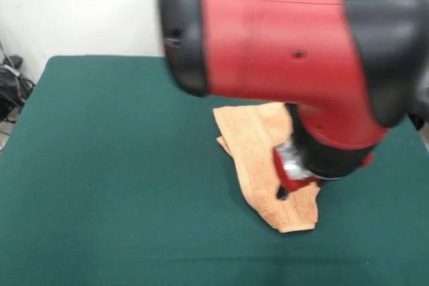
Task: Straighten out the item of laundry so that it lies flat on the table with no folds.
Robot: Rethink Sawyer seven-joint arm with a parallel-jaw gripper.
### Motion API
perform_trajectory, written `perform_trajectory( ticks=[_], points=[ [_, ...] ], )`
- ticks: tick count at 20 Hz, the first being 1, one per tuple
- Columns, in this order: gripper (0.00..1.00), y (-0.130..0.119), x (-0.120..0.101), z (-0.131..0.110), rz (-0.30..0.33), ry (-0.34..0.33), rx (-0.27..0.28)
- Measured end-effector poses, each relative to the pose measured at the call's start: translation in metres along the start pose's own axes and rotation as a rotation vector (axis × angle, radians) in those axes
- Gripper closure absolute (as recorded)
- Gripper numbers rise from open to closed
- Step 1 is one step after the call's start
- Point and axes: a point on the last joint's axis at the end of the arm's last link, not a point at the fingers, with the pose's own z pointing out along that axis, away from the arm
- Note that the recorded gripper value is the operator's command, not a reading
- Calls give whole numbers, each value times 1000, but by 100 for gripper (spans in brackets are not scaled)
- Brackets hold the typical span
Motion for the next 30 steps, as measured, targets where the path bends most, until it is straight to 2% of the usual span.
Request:
perform_trajectory(
  ticks=[6,7,12,17,22,30],
  points=[
    [0,-55,20,-12,69,-18,-17],
    [0,-70,27,-16,89,-23,-22],
    [0,-88,38,-24,114,-27,-30],
    [0,-93,54,-27,129,-8,-46],
    [0,-87,66,-24,132,7,-54],
    [0,-80,84,-6,140,-20,-40]
  ],
)
